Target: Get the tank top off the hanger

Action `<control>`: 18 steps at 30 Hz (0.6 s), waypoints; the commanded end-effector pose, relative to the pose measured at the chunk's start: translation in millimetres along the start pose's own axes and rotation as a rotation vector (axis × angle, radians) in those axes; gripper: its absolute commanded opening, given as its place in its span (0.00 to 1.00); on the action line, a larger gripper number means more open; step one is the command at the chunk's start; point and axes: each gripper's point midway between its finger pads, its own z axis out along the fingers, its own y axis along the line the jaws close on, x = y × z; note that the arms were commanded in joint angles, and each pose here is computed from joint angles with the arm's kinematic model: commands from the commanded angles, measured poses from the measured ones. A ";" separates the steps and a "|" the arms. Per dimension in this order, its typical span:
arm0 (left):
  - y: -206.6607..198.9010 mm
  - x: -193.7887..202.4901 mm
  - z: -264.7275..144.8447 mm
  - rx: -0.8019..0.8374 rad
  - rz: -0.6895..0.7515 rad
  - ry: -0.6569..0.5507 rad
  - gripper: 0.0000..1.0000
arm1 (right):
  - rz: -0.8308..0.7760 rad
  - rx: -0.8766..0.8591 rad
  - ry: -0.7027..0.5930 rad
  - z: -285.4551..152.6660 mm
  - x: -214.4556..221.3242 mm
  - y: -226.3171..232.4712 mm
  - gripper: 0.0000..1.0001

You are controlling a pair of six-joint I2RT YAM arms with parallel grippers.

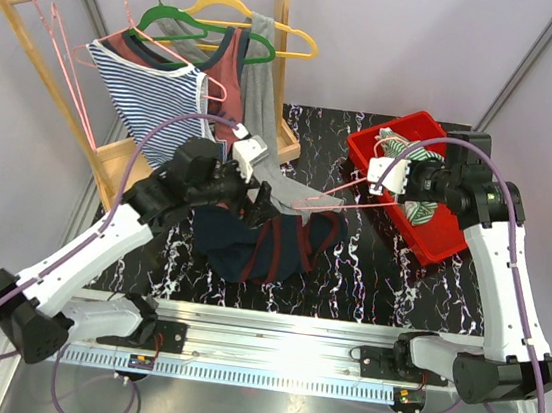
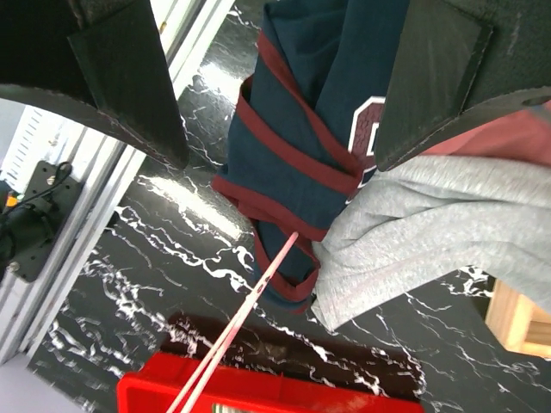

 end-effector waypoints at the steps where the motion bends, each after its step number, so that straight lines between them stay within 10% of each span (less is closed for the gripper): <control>1: 9.4 -10.7 21.1 -0.045 0.057 -0.046 0.93 | 0.028 0.049 -0.021 -10.3 -7.4 -12.9 0.00; 18: -71.3 -38.2 5.3 0.406 0.203 -0.145 0.91 | 0.037 -0.148 -0.426 23.1 -88.0 24.9 0.00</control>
